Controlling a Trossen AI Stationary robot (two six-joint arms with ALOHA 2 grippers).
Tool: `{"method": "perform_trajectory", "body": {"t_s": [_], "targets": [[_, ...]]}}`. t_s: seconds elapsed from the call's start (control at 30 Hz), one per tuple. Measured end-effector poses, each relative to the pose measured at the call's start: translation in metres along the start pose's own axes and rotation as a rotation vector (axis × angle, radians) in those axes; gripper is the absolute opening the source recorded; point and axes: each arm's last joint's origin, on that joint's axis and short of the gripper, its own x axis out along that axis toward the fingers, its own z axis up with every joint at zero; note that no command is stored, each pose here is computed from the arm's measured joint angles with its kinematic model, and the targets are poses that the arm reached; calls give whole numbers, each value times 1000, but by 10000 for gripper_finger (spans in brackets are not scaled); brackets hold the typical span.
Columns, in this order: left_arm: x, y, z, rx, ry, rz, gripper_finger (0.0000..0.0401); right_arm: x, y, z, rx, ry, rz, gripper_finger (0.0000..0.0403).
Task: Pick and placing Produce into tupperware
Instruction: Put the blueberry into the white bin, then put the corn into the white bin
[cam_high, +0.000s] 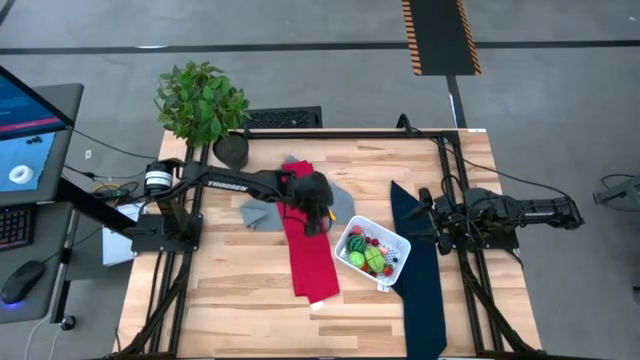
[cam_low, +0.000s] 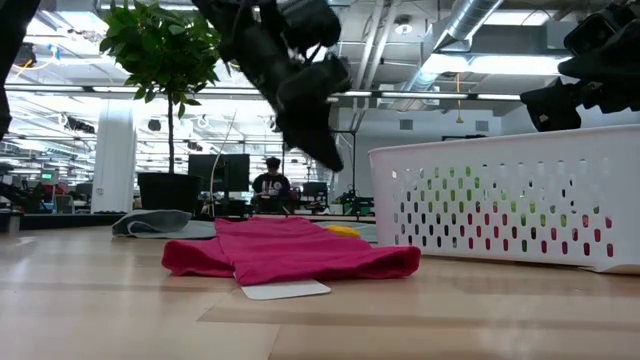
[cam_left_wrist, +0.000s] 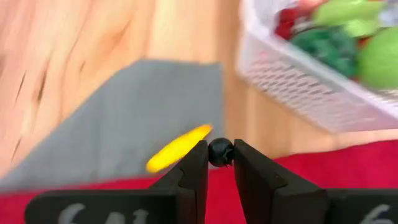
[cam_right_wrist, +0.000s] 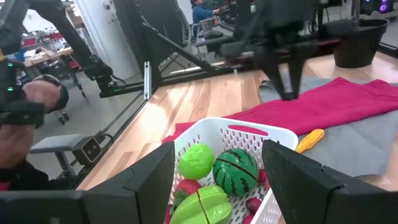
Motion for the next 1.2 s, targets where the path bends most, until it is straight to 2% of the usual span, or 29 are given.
{"method": "perform_trajectory", "body": {"t_s": [0.13,0.47,0.63,0.87,1.0,1.1,1.2], "targets": [[-3,-20,11,82,-56,-25,57,0,0,0,0,3,-1,265],[-3,-56,27,166,-223,-105,57,0,0,0,1,4,-1,265],[16,-62,34,172,-167,-164,57,0,0,-1,1,7,-2,265],[30,-77,48,262,-112,-182,57,0,0,-1,2,14,-3,265],[40,-80,55,276,-84,-179,60,0,0,-2,4,22,-5,265],[44,-80,58,273,-65,-176,83,0,-1,-3,5,30,-6,265],[46,-78,57,271,-52,-153,128,0,-1,-3,6,33,-7,265]]}}
